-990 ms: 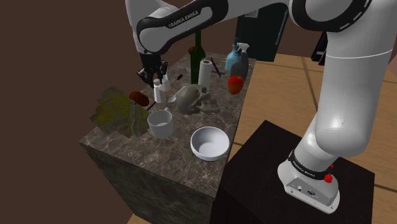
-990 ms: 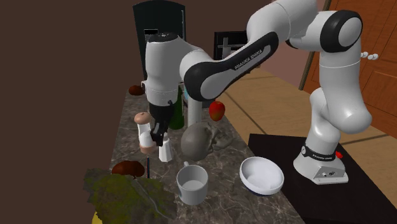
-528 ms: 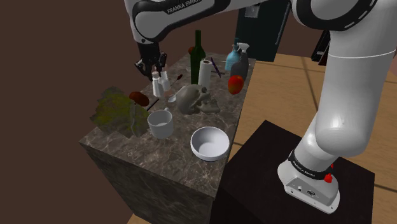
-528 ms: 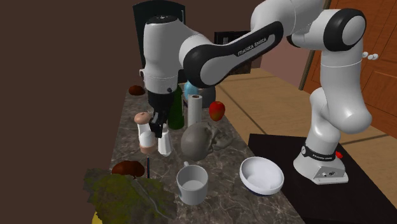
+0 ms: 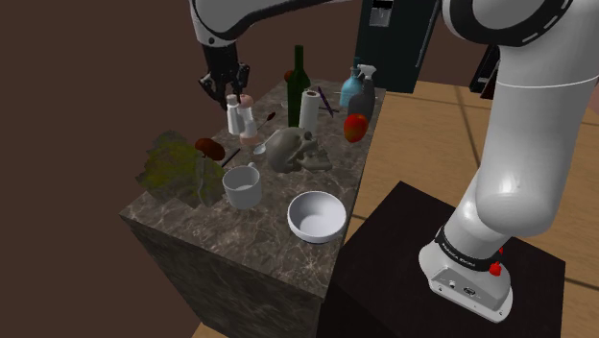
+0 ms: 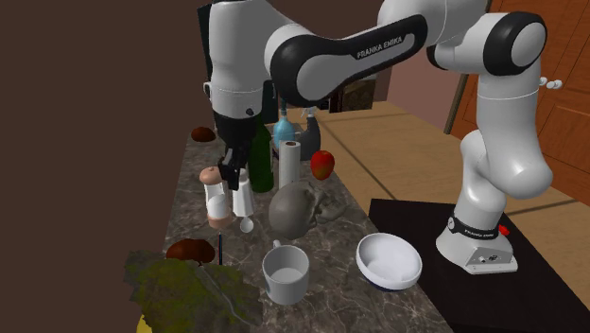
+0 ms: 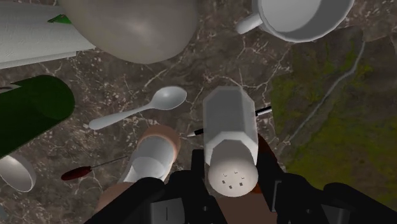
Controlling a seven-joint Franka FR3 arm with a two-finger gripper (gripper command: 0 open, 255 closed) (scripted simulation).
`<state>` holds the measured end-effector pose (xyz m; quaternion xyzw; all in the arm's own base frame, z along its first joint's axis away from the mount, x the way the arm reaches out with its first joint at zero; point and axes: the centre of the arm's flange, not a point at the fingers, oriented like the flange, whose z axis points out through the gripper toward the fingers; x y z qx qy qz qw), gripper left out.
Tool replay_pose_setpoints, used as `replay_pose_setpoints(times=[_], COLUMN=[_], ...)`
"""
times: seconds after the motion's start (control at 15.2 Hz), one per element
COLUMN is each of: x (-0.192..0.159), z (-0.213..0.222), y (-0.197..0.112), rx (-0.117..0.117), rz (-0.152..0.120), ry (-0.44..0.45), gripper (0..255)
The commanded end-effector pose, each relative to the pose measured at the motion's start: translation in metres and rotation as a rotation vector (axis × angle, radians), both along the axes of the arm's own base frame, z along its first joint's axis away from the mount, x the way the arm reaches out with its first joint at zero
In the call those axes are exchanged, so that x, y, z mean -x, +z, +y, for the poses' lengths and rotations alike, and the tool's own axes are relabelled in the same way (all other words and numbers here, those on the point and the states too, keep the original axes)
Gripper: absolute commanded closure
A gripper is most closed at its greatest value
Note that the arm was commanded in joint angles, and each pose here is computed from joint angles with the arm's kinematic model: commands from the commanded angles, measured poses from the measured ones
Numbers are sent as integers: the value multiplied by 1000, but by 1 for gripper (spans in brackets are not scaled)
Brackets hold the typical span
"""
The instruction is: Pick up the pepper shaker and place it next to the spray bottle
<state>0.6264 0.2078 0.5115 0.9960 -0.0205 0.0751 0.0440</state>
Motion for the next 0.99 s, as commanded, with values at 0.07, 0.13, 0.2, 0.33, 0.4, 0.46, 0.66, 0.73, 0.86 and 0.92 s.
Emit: replay_pose_setpoints(times=[0.07, 0.13, 0.2, 0.33, 0.4, 0.46, 0.66, 0.73, 0.86, 0.92], x=[-1, -1, -1, -1, -1, -1, -1, -1, -1, -1], z=[-1, -1, -1, -1, -1, -1, -1, -1, -1, -1], y=[18, 23, 28, 39, 44, 50, 65, 71, 81, 87], rx=[0, 0, 0, 0, 0, 0, 0, 0, 0, 0], rz=[0, 0, 0, 0, 0, 0, 0, 0, 0, 0], ry=[0, 0, 0, 0, 0, 0, 0, 0, 0, 0], gripper=[255, 255, 255, 255, 255, 255, 255, 255, 255, 255])
